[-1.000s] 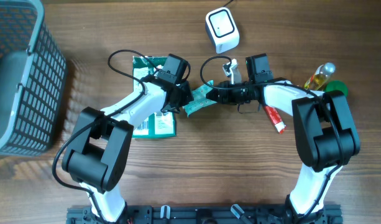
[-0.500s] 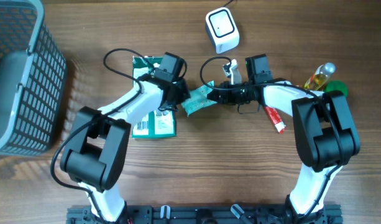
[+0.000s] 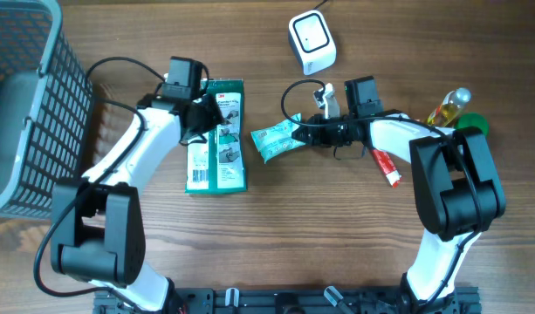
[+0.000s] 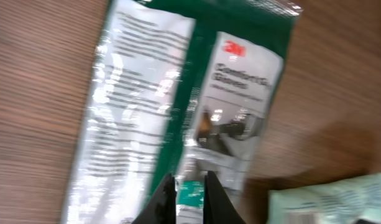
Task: Scan the item barcode
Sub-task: 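Lift the light-green pack up to the scanner window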
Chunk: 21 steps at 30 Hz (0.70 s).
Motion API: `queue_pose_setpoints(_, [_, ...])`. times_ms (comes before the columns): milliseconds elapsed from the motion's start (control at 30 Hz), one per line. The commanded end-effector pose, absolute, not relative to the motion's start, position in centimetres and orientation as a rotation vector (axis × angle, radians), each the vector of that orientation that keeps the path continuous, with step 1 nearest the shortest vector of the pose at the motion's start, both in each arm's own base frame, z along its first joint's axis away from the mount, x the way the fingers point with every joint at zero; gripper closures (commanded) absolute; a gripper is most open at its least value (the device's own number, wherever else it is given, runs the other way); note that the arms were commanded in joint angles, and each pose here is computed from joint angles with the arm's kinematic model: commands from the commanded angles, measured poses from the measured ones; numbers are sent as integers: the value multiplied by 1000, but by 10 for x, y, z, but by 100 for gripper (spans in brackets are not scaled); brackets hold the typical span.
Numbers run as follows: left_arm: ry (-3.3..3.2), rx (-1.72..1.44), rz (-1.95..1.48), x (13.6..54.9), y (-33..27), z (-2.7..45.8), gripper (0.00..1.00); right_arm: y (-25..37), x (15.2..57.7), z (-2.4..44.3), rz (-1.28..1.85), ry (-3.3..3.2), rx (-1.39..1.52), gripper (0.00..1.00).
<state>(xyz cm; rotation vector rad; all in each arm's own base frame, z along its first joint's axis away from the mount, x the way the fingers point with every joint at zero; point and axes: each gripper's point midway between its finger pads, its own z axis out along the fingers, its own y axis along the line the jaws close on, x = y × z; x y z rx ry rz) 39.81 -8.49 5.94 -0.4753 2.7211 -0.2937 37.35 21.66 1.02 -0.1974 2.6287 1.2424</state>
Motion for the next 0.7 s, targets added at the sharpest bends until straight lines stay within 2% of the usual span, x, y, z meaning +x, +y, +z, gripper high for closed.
queue_pose_setpoints(0, [2706, -418, -208, 403, -62, 64, 85, 211, 372, -3, 1179, 2663, -178, 91])
queue_pose_setpoints(67, [2701, -417, -193, 405, -54, 65, 84, 212, 373, -3, 1179, 2657, -182, 95])
queue_pose_setpoints(200, [2689, -469, -168, 407, -37, 65, 77, 212, 373, -3, 1180, 2657, -181, 96])
queue_pose_setpoints(267, [2686, -486, -165, 407, -32, 65, 60, 211, 372, -3, 1180, 2659, -177, 96])
queue_pose_setpoints(300, [2687, -494, -163, 407, -30, 64, 47, 211, 372, -3, 1180, 2661, -177, 96])
queue_pose_setpoints(333, [2690, -500, -160, 406, -28, 64, 10, 211, 372, -3, 1180, 2661, -177, 96])
queue_pose_setpoints(367, [2691, -502, -159, 406, -28, 64, 0, 210, 373, -3, 1183, 2659, -174, 96])
queue_pose_setpoints(567, [2689, -502, -160, 406, -28, 64, 0, 219, 382, 56, 1433, 2475, -263, 96])
queue_pose_setpoints(667, [2690, -502, -160, 406, -28, 64, 0, 222, 377, 105, 1537, 2290, -447, 96])
